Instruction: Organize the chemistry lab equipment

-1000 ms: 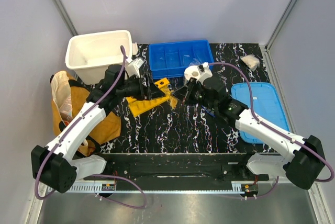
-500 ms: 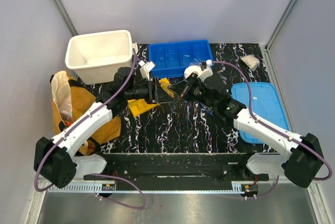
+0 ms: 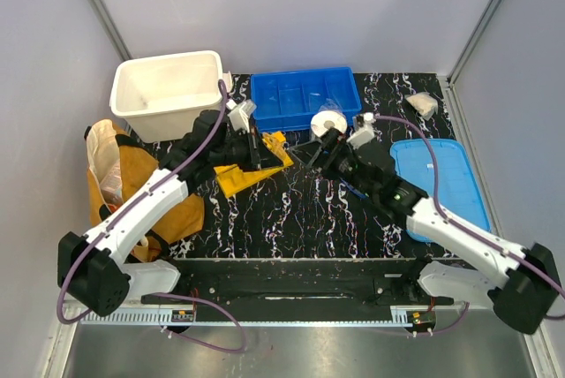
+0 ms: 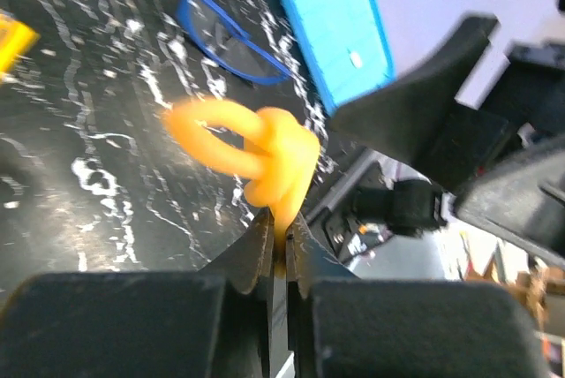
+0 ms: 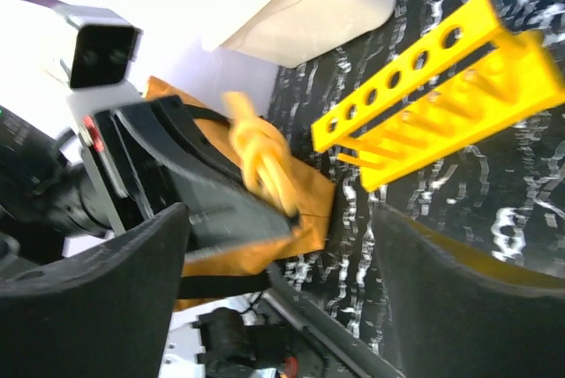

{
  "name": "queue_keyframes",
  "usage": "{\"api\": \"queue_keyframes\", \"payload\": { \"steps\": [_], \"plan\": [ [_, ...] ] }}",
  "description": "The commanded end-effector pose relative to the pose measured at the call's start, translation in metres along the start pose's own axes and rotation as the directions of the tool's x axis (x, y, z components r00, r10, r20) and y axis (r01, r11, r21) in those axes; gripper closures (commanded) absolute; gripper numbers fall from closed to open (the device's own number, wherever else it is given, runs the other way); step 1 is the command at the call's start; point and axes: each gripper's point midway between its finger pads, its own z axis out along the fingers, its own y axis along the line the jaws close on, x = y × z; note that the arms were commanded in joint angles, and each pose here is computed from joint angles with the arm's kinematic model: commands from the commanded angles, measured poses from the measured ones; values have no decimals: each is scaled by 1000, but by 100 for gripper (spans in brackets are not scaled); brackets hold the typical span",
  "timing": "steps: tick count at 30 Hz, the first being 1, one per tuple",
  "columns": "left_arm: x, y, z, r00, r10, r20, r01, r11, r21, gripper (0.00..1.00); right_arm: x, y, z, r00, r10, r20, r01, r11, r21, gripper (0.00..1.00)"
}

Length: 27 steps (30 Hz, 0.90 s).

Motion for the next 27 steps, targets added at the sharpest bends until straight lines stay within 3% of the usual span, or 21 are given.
{"api": "queue_keyframes", "payload": {
  "steps": [1, 8, 12, 16, 22, 27],
  "plan": [
    [-47, 18, -23, 985, 94, 145, -57, 970, -236, 100, -26, -18, -36, 988, -70, 139, 57, 994, 91, 1],
    [-115, 74, -67, 943, 140, 301, 32, 865, -501, 100, -37, -67, -84, 963, -183, 200, 121, 950, 286, 0],
    [-155, 113, -85, 937, 131, 322, 99, 788, -608, 100, -37, -71, -97, 960, -202, 195, 139, 944, 298, 0],
    [-199, 158, -106, 916, 170, 363, 167, 663, -730, 100, -38, -72, -102, 945, -289, 152, 229, 919, 322, 0],
    [-251, 231, -118, 923, 116, 367, 245, 557, -794, 100, -46, -90, -107, 917, -385, 109, 303, 846, 438, 0],
    [-276, 263, -116, 924, 86, 372, 270, 543, -795, 97, -48, -90, -99, 908, -406, 100, 323, 834, 448, 0]
  ]
}}
